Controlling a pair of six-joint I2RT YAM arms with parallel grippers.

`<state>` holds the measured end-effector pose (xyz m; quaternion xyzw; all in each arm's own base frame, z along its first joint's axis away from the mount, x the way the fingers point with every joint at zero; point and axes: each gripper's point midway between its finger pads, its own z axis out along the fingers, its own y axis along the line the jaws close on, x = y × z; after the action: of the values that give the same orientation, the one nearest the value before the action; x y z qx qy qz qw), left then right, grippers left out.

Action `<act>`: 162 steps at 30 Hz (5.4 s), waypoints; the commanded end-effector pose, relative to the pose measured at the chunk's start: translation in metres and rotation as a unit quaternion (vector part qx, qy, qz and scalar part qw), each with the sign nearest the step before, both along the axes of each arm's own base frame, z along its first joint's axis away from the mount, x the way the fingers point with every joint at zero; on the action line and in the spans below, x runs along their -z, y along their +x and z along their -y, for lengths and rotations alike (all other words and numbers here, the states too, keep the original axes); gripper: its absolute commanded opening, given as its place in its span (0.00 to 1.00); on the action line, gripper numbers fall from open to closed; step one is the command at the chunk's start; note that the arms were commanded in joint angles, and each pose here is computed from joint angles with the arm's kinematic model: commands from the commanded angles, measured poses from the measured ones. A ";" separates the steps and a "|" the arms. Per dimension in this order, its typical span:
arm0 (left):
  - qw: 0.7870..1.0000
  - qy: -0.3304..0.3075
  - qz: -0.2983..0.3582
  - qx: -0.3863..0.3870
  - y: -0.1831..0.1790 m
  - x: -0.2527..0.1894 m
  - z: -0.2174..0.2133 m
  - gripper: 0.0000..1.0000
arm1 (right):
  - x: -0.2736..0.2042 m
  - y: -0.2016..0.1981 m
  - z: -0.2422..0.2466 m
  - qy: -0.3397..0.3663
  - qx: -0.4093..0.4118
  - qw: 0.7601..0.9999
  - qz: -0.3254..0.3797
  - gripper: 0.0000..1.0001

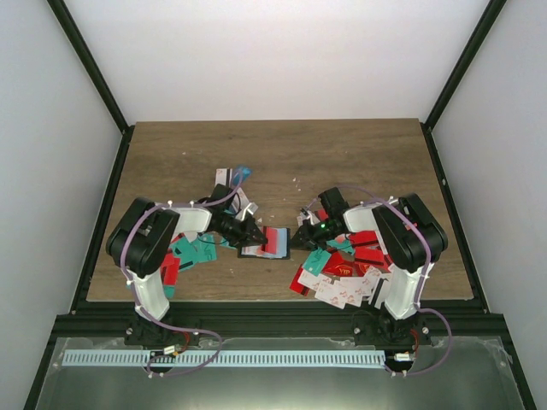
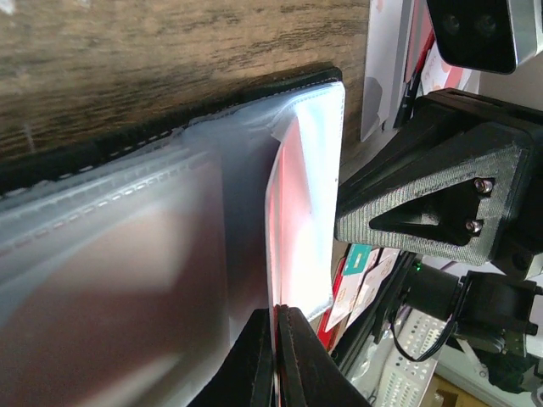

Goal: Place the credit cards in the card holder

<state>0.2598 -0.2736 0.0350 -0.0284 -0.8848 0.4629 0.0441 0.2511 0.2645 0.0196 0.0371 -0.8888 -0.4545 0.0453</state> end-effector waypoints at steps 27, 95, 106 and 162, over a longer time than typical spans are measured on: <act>0.999 0.017 -0.014 0.036 -0.016 0.021 0.019 0.04 | 0.013 -0.015 -0.003 -0.018 -0.017 1.000 -0.014 0.09; 0.986 0.153 0.037 0.053 -0.001 -0.007 0.007 0.60 | -0.021 -0.007 -0.004 -0.009 -0.010 0.999 0.030 0.09; 0.987 0.145 0.040 0.059 0.001 -0.009 0.024 0.57 | -0.020 -0.008 -0.003 -0.011 -0.010 0.999 0.028 0.09; 0.973 0.213 0.041 0.076 -0.012 0.028 0.000 0.04 | -0.025 0.003 -0.022 0.037 -0.013 0.999 0.001 0.26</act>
<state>0.2539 -0.2793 0.0189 -0.1023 -0.9558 0.2734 0.0357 0.2461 0.2754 0.0346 0.0338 -0.8796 -0.4712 0.0560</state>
